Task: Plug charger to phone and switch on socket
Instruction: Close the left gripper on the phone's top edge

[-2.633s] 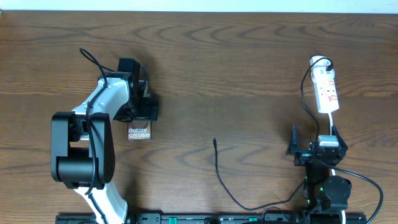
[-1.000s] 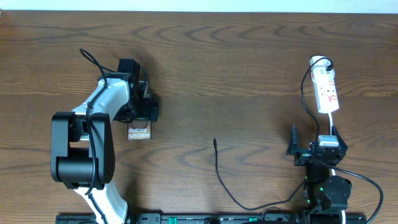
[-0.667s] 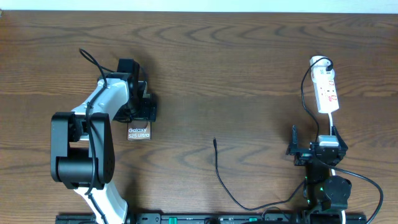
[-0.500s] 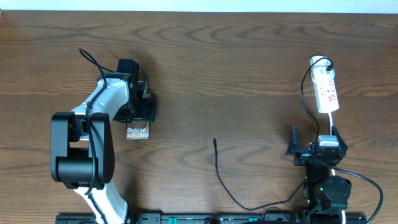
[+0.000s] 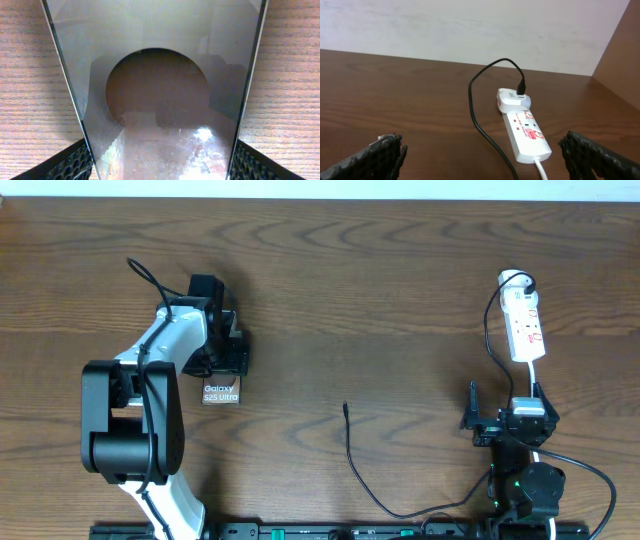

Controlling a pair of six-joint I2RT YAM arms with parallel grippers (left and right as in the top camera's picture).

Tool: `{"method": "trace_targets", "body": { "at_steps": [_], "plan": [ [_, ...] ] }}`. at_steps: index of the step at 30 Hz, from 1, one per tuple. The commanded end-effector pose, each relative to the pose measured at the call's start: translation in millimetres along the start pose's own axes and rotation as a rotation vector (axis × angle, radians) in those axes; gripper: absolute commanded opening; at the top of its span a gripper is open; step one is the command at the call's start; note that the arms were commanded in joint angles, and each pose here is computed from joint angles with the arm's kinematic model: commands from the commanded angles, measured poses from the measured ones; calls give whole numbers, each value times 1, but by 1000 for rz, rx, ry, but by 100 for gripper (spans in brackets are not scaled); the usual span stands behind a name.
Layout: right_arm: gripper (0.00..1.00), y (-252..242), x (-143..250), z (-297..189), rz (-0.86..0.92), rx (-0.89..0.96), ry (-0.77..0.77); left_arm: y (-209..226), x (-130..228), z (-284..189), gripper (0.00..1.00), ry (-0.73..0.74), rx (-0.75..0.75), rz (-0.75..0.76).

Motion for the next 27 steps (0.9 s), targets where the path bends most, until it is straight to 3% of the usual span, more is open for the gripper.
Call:
{"method": "trace_targets", "body": {
  "at_steps": [1, 15, 23, 27],
  "plan": [
    [99, 2, -1, 0, -7, -12, -5, 0, 10, 11, 78, 51, 10, 11],
    [99, 2, -1, 0, -7, -12, -5, 0, 10, 11, 74, 52, 10, 11],
    [99, 2, -1, 0, -7, -12, -5, 0, 10, 11, 63, 51, 10, 11],
    [99, 2, -1, 0, -7, -12, -5, 0, 9, 11, 51, 51, 10, 11]
  ]
}}
Point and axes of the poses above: each gripper's point midway between its finger pads, its own z axis out along the fingers, its own y axis along the line the jaws close on, x = y × z, the point moved 8 cm from there along -z, back along the fingers, and after that the axes turned 13 degrees about -z, right-handed, at the moved point
